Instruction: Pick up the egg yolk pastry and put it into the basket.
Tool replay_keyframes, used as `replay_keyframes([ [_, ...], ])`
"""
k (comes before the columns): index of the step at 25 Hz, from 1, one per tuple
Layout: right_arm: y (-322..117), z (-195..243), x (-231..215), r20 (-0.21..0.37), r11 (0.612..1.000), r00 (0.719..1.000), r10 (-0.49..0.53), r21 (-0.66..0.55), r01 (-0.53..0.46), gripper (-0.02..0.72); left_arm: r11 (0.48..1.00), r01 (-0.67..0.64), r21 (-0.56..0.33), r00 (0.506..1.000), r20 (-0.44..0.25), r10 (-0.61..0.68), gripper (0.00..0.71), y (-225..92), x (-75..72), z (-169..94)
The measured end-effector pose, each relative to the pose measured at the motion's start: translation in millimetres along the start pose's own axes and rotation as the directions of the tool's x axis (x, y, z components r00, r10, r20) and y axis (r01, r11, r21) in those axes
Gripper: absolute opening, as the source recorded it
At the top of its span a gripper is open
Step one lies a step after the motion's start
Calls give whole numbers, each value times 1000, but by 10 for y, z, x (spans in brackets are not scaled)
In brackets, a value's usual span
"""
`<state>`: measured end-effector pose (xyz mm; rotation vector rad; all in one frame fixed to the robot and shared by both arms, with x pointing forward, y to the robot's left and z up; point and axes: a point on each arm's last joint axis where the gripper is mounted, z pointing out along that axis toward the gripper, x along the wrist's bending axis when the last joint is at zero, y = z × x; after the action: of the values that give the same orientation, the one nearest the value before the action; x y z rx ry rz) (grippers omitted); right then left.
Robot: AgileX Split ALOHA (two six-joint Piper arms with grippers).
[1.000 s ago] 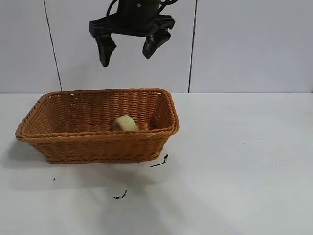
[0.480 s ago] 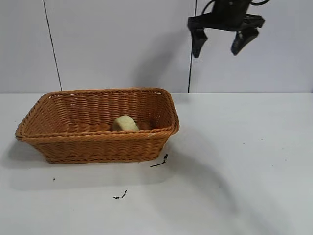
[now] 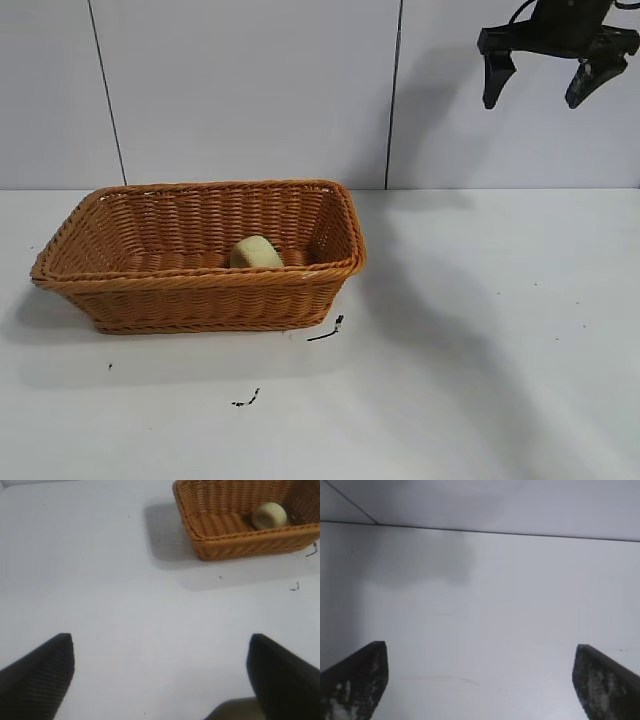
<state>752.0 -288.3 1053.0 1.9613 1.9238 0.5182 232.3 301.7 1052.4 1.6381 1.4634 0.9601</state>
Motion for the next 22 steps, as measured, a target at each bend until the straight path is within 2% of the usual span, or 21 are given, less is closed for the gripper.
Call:
replay_keyframes([
  [5, -116, -299, 1, -5, 1000, 1000, 4, 23, -4, 693, 1000, 0, 0, 1000, 0, 0, 696, 0, 0, 0],
  [11, -507, -983, -15, -4, 999, 1000, 4, 51, -3, 693, 1000, 0, 0, 1000, 0, 0, 696, 0, 0, 0],
  [17, -1253, -1754, -44, -4, 999, 1000, 2, 52, -2, 693, 1000, 0, 0, 1000, 0, 0, 696, 0, 0, 0],
  [22, -2090, -2148, -77, -5, 998, 1000, -8, 58, 9, 693, 1000, 0, 0, 1000, 0, 0, 696, 0, 0, 0],
])
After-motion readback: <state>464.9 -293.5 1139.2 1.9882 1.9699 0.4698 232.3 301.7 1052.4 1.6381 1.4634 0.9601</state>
